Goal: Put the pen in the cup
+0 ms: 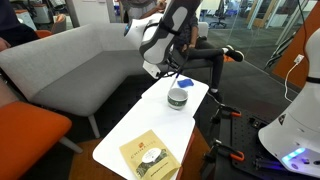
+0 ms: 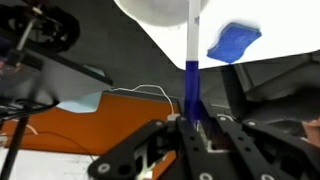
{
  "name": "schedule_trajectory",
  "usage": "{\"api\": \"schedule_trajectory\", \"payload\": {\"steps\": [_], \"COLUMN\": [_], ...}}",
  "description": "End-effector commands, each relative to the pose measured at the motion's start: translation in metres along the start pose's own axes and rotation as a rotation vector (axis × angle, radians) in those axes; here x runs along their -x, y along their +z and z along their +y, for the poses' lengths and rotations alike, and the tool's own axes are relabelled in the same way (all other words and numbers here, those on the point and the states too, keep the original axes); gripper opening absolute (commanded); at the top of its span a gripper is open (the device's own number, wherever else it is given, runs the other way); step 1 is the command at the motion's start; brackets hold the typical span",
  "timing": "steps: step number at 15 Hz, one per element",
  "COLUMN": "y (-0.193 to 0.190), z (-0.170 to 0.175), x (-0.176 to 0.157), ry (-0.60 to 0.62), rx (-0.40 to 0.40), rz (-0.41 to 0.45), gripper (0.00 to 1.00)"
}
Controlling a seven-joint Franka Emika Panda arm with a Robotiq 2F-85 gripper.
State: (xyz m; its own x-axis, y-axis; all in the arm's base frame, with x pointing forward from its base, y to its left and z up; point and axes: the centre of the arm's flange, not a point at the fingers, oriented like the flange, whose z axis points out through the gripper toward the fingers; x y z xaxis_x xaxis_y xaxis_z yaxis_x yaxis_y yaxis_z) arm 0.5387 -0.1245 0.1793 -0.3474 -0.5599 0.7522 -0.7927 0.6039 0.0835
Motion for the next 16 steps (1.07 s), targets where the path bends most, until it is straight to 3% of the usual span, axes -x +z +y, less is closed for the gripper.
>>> {"api": "schedule_trajectory", "payload": {"steps": [1,4,7,11,16], "y": [-0.017,-0.011,0.01,0.031,0.042], "z": [0.016,0.013,-0.013,-0.031,-0.03], "x": [0.002,0.013,0.015,0.017,0.036], "ry": [0.051,0.075,0.154,0.12,0.081], "rx": [0.091,0.143,0.177,0.218,0.288], "rz": [0.051,0.041,0.022,0.011,0.01], "gripper": [0.05,0.05,0.05,0.05,0.05]}}
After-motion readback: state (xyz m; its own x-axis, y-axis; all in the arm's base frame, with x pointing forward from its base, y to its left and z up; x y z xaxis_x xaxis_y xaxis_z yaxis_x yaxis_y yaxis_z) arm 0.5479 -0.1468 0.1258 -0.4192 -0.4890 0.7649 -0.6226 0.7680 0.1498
